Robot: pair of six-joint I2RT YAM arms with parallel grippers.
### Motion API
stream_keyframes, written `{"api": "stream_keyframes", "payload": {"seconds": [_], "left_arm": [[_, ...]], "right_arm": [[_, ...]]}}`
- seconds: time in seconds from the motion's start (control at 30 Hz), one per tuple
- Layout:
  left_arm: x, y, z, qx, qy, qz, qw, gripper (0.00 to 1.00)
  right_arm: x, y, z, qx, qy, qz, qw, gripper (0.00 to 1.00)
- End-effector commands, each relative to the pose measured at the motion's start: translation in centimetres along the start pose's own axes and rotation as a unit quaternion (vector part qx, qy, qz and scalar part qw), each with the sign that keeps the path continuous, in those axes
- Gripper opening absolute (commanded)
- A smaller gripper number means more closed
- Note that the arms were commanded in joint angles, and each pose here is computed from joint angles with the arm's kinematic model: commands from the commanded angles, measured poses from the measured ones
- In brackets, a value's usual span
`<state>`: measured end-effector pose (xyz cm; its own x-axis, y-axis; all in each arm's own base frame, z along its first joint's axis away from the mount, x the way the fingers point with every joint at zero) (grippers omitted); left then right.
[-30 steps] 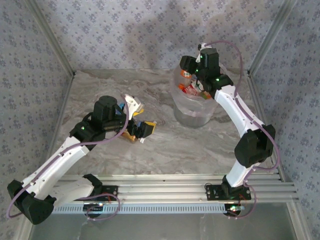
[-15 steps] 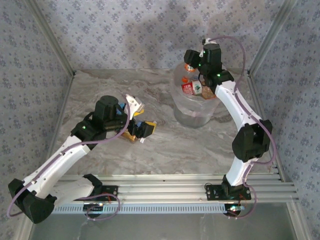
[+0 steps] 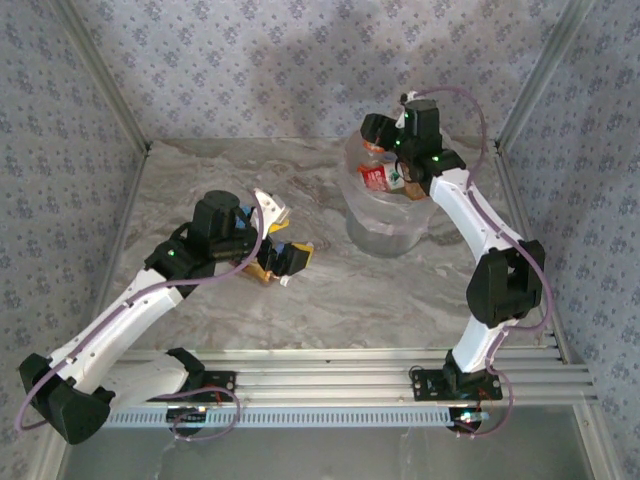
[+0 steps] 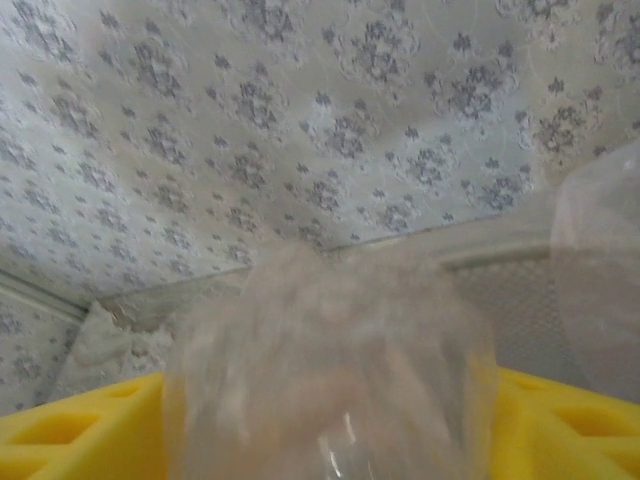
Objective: Put the plastic bottles in the bin
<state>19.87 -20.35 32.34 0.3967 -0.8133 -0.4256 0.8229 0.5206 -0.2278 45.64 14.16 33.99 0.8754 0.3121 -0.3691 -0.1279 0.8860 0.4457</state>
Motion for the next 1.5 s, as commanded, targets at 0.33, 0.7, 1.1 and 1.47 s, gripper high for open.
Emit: {"api": "stream_keyframes", "payload": {"seconds": [0.33, 0.7, 1.1, 1.47], "left_arm": [[-0.3, -0.5, 0.3, 0.009, -0.001, -0.011, 1.0, 0.99], [-0.2, -0.4, 0.2, 0.008, 0.0, -0.009, 1.0, 1.0], [-0.2, -0.4, 0.2, 0.01, 0.001, -0.007, 1.0, 1.0], [-0.1, -0.1, 0.2, 0.006, 0.003, 0.007, 1.0, 1.0]], "right_arm": [[-7.4, -1.2, 3.8, -0.051, -0.048, -0.142, 0.987, 0.79], [-3.2, 1.1, 3.7, -0.059, 0.034, -0.011, 0.998, 0.6], [-1.7, -2.2, 0.0, -0.098, 0.094, -0.152, 0.979, 0.52], [-5.0, 1.5, 2.9, -0.106, 0.053, -0.054, 0.991, 0.55]]}}
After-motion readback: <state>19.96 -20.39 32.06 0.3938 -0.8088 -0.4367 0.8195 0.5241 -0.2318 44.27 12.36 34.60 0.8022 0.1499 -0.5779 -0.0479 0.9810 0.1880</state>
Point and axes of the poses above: each hand's point on the last joint's axis, 136 mm out from that joint toward the fingers, its own x axis out along the fingers, its own y axis along the line the jaws close on, z = x × y, the point moved 7 cm from there along -x, back along the fingers, and after that the axes turned 1 degree about -x, right-handed, at the moved point
